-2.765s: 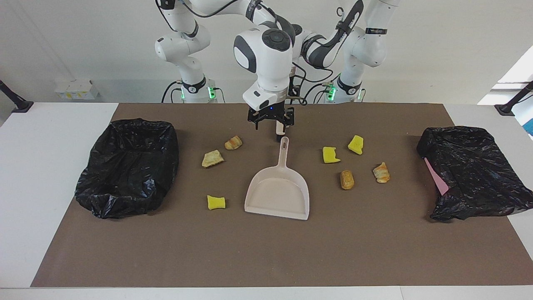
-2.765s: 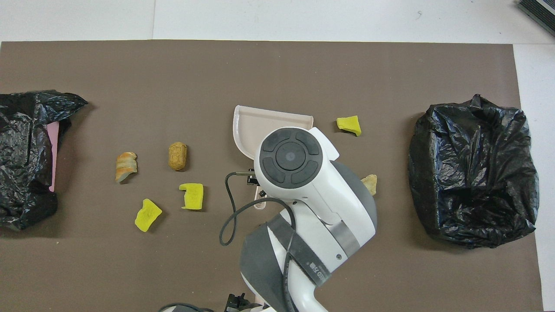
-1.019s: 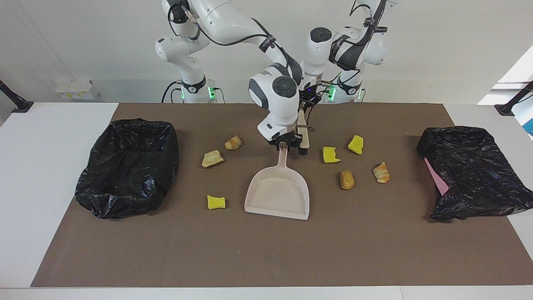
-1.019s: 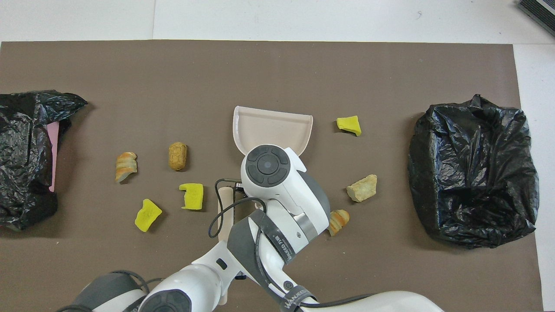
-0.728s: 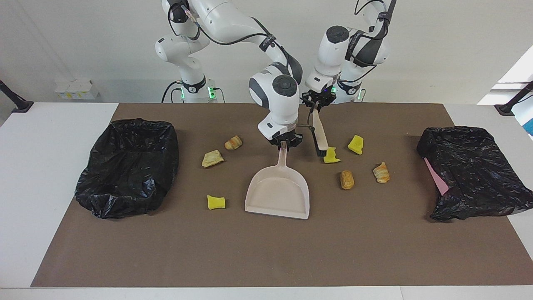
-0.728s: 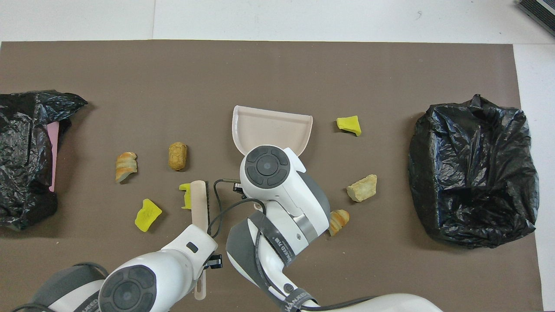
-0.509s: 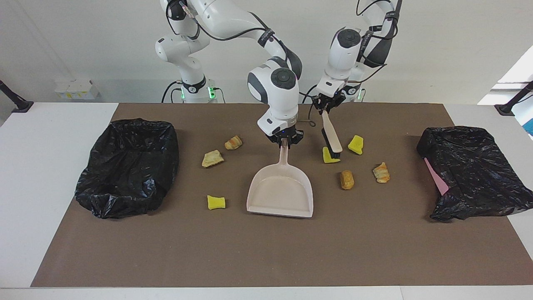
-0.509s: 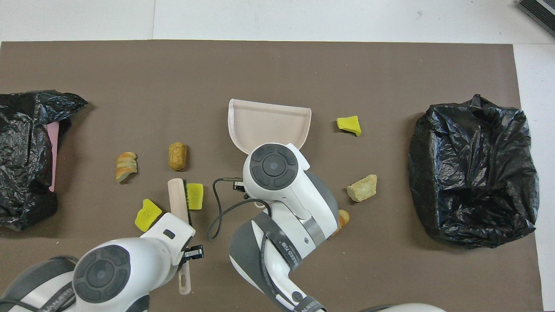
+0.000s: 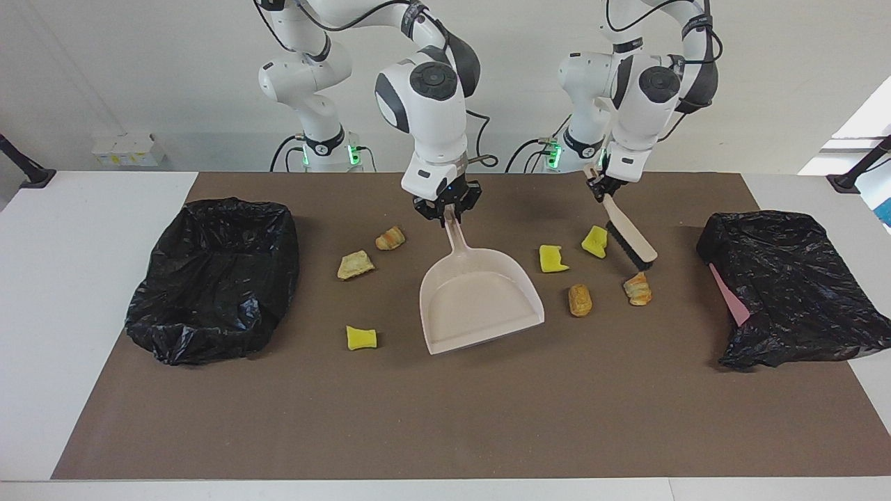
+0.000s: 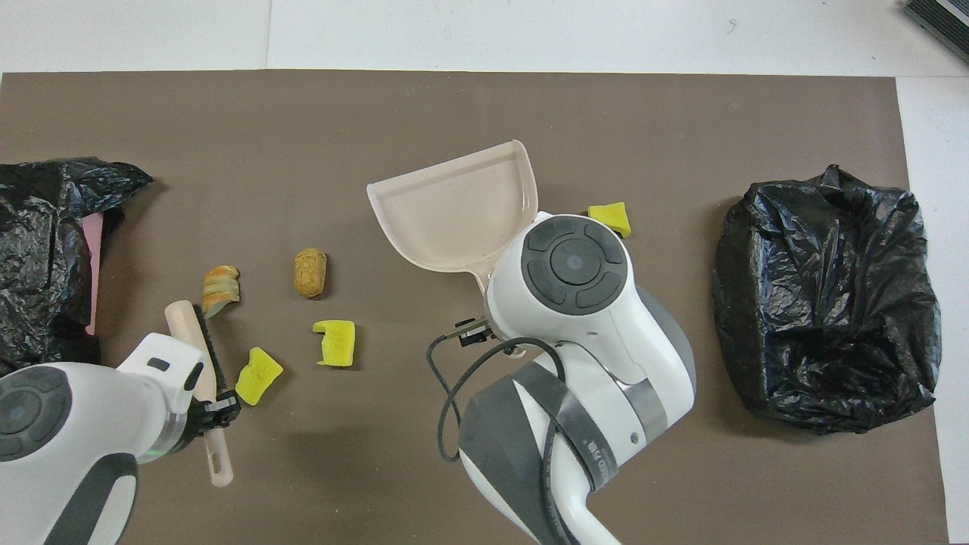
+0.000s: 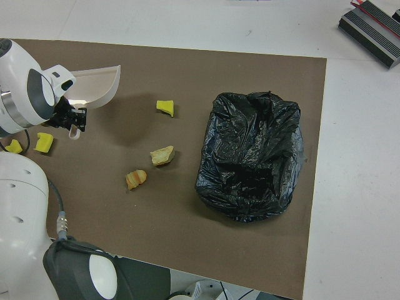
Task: Sweep and dump trash in bin
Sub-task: 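Sweep bread chunks into the dustpan with the brush in the left gripper, then sweep yellow sponges into the dustpan with the left gripper's brush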
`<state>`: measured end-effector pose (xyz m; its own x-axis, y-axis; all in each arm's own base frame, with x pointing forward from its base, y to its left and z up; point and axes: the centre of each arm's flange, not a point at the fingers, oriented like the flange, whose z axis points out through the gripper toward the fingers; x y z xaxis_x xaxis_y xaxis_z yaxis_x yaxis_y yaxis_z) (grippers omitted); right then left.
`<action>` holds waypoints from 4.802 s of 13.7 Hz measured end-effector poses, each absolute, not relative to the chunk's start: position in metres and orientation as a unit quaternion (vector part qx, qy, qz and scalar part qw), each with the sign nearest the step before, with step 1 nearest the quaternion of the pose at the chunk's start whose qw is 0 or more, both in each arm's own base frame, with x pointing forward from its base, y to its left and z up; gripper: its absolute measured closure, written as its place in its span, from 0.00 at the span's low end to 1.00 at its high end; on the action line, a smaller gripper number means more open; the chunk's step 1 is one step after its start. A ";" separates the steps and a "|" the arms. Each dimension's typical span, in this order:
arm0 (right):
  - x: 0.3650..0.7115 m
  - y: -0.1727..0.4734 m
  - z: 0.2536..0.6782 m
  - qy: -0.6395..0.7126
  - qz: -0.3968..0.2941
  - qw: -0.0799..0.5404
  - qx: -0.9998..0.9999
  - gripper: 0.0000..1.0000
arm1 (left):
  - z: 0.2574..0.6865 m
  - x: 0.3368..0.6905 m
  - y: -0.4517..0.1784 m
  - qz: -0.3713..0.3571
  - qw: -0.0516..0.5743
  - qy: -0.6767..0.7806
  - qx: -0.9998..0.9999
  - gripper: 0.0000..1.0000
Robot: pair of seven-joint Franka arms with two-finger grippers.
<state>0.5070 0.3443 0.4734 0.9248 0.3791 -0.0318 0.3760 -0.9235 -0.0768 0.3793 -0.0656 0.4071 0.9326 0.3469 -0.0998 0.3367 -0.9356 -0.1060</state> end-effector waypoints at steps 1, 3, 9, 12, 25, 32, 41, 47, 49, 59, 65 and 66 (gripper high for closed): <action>0.510 0.335 0.474 -0.250 0.024 0.019 -0.968 0.68 | 0.407 0.383 -0.044 0.059 0.039 -0.167 -0.983 0.73; 0.519 0.315 0.473 -0.351 0.027 -0.001 -0.936 0.68 | 0.406 0.389 -0.005 0.053 0.030 -0.149 -0.987 0.73; 0.547 0.259 0.459 -0.608 0.032 -0.007 -0.794 0.68 | 0.357 0.415 0.015 0.045 0.024 -0.068 -0.996 0.73; 0.546 0.253 0.427 -0.677 0.028 -0.023 -0.735 0.68 | 0.352 0.423 -0.015 0.036 0.022 -0.035 -0.998 0.73; 0.512 0.268 0.362 -0.732 0.062 -0.061 -0.676 0.68 | 0.343 0.440 -0.150 0.028 -0.038 0.114 -0.992 0.73; 0.510 0.264 0.363 -0.729 0.062 -0.062 -0.679 0.68 | 0.346 0.389 -0.258 0.047 -0.090 0.177 -0.979 0.73; 0.510 0.264 0.364 -0.729 0.062 -0.062 -0.679 0.68 | 0.422 0.373 -0.267 0.074 -0.098 0.075 -0.990 0.73; 0.510 0.265 0.365 -0.730 0.060 -0.062 -0.678 0.68 | 0.419 0.368 -0.211 0.135 0.044 -0.098 -0.985 0.73; 0.510 0.265 0.365 -0.730 0.060 -0.062 -0.678 0.68 | 0.418 0.375 -0.180 0.144 0.082 -0.178 -0.970 0.73; 0.509 0.266 0.365 -0.733 0.060 -0.062 -0.675 0.68 | 0.374 0.333 -0.159 0.124 0.101 -0.251 -0.955 0.73; 0.509 0.267 0.365 -0.734 0.060 -0.062 -0.673 0.68 | 0.368 0.332 -0.190 0.136 -0.002 -0.139 -0.981 0.73; 0.509 0.267 0.365 -0.734 0.060 -0.062 -0.673 0.68 | 0.366 0.329 -0.203 0.133 -0.015 -0.130 -0.983 0.73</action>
<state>0.5094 0.2667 0.3650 -0.0855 0.9814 -0.1720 0.9963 0.0862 -0.0034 0.3295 -0.2033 0.3662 0.9311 0.2515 -0.2643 0.2594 -0.9658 -0.0051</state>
